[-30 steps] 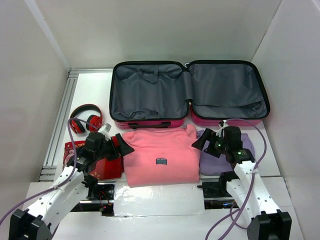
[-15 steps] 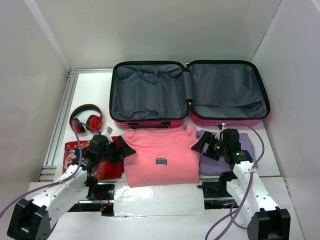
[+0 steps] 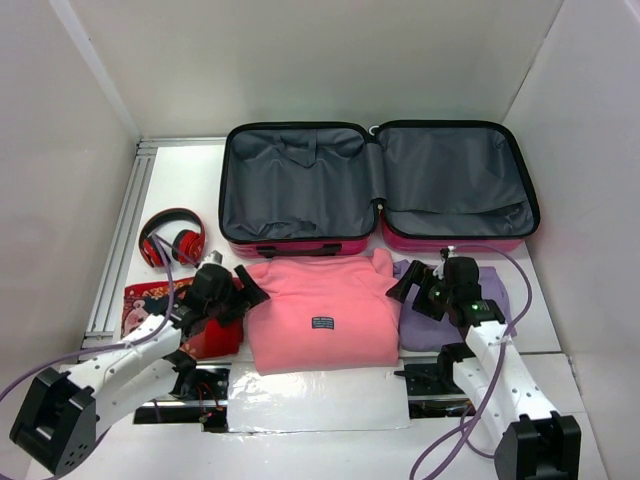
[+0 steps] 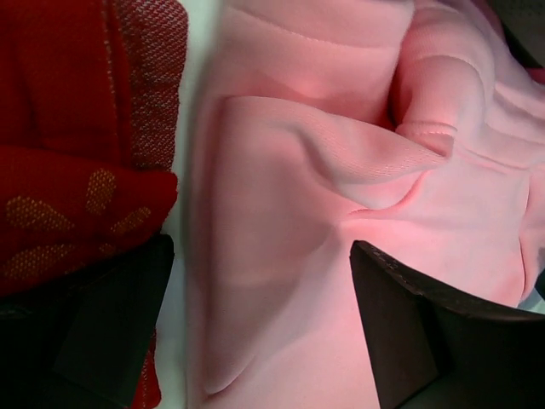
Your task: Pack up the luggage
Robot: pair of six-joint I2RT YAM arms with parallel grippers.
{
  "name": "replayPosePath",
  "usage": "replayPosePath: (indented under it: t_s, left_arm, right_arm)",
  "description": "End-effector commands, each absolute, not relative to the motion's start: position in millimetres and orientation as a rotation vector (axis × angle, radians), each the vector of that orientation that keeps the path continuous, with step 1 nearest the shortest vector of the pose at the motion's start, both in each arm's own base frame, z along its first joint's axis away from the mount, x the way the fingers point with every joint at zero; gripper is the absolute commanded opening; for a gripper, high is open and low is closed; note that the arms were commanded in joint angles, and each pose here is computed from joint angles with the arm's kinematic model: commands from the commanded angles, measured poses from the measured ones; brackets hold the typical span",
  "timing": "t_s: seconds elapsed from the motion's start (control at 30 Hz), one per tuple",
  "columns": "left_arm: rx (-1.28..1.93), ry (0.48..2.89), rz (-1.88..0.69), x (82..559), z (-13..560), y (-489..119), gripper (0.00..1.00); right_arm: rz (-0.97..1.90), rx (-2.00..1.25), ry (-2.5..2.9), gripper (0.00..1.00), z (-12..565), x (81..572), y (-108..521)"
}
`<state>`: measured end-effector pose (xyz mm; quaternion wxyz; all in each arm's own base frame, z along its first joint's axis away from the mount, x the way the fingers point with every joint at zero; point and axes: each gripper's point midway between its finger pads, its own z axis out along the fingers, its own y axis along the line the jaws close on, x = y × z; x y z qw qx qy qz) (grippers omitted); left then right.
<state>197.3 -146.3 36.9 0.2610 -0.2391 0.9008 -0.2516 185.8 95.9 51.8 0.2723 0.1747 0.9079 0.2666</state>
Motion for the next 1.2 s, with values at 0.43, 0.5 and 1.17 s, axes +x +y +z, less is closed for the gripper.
replayPosePath:
  t_s: [0.43, 0.5, 1.17]
  left_arm:
    - [-0.488, 2.51, -0.657, 175, 53, -140, 0.99]
    - [-0.471, 2.485, -0.705, 181, 58, -147, 0.99]
    - [-0.68, 2.564, -0.652, 166, -5, -142, 0.82]
  right_arm:
    - [0.711, 0.491, 2.349, 0.99, 73, 205, 94]
    - [0.711, 0.491, 2.349, 0.99, 73, 205, 94]
    - [0.714, 0.437, 2.32, 0.99, 90, 207, 95]
